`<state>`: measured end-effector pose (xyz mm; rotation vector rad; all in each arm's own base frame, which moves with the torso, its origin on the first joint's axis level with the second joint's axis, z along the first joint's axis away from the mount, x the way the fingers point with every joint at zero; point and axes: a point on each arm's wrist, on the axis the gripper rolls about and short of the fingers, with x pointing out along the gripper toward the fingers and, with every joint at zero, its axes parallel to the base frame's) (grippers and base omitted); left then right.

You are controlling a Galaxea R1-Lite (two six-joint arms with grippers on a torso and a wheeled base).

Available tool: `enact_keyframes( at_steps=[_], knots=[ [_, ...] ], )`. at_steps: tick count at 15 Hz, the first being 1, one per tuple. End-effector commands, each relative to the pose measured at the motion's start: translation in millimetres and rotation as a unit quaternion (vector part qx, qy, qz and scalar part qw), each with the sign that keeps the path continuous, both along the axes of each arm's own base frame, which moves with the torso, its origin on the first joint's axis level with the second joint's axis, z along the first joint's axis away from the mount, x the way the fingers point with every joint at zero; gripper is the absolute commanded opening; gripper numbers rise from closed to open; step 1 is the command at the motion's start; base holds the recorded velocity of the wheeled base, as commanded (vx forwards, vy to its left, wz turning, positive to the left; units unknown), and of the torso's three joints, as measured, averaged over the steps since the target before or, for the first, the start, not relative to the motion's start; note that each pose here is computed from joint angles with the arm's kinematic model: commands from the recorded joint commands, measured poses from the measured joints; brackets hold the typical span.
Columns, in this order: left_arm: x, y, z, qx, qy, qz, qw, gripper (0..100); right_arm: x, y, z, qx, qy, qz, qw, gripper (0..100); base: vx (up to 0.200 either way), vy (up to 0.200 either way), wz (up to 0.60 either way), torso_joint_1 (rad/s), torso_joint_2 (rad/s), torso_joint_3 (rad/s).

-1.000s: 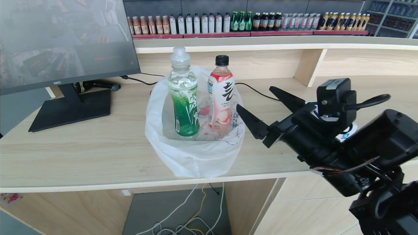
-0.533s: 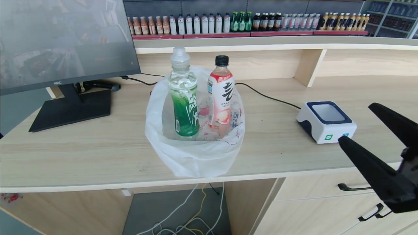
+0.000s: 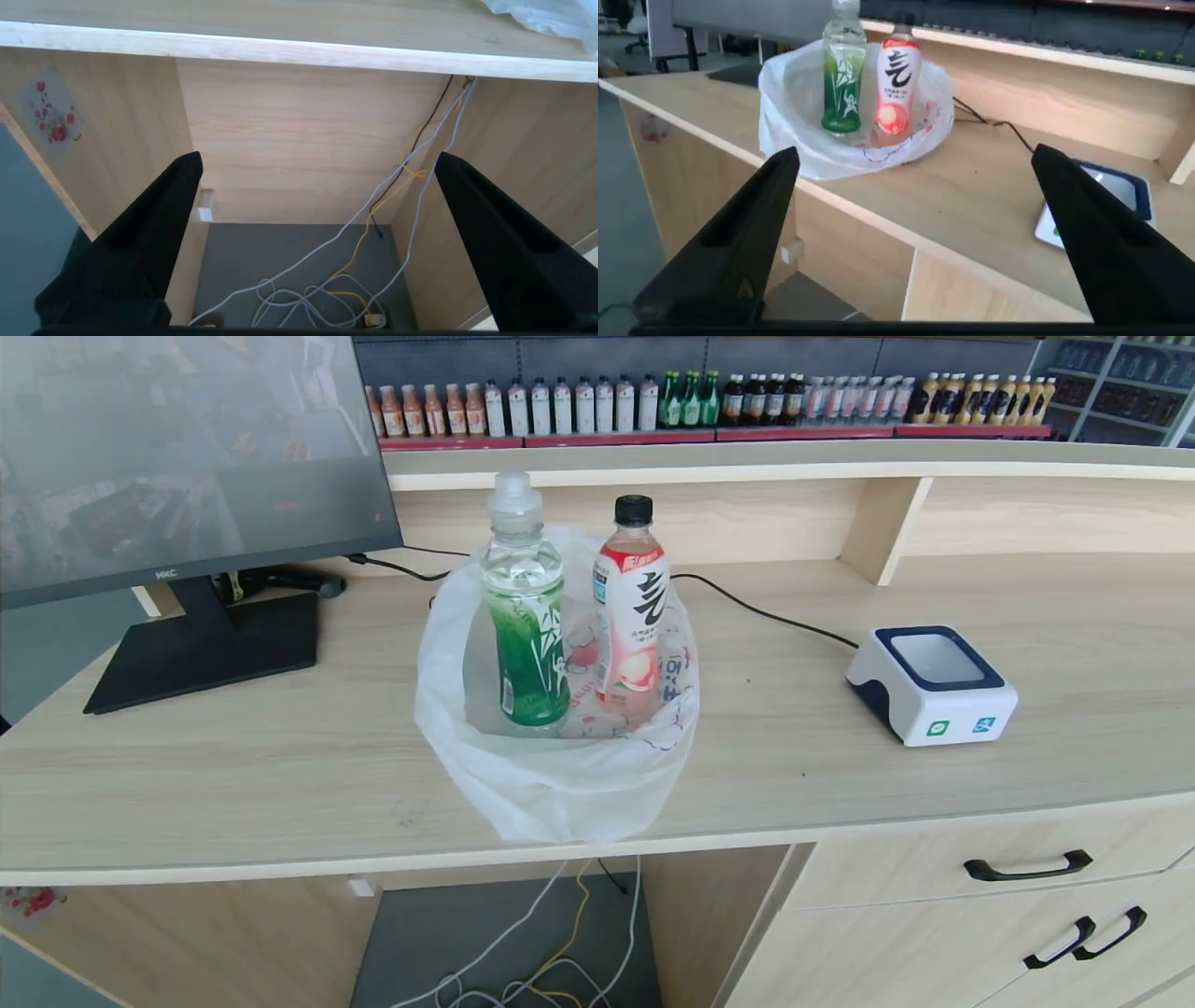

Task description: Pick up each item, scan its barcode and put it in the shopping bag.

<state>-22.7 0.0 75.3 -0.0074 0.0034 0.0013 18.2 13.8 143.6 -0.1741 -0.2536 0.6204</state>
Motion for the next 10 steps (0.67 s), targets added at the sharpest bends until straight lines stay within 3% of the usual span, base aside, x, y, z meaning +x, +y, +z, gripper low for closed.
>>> enact_keyframes(
  at_steps=[1,6,8,10],
  knots=[
    [0,0.0,0.0,0.000,0.000,0.000,1.0000,100,-37,-25,-46,-0.018,-0.008,-0.033,0.999,100,0.000,0.000,0.00,0.000,0.00,0.000],
    [0,0.0,0.0,0.000,0.000,-0.001,1.0000,100,-39,-25,-62,-0.049,0.056,-0.059,0.996,100,0.000,0.000,0.00,0.000,0.00,0.000],
    [0,0.0,0.0,0.001,0.000,0.000,1.0000,100,-40,-23,-62,-0.027,0.078,-0.110,0.991,100,0.000,0.000,0.00,0.000,0.00,0.000],
    [0,0.0,0.0,0.001,0.000,0.000,1.0000,100,-32,-17,-60,0.003,0.154,-0.169,0.974,100,0.000,0.000,0.00,0.000,0.00,0.000]
  ],
)
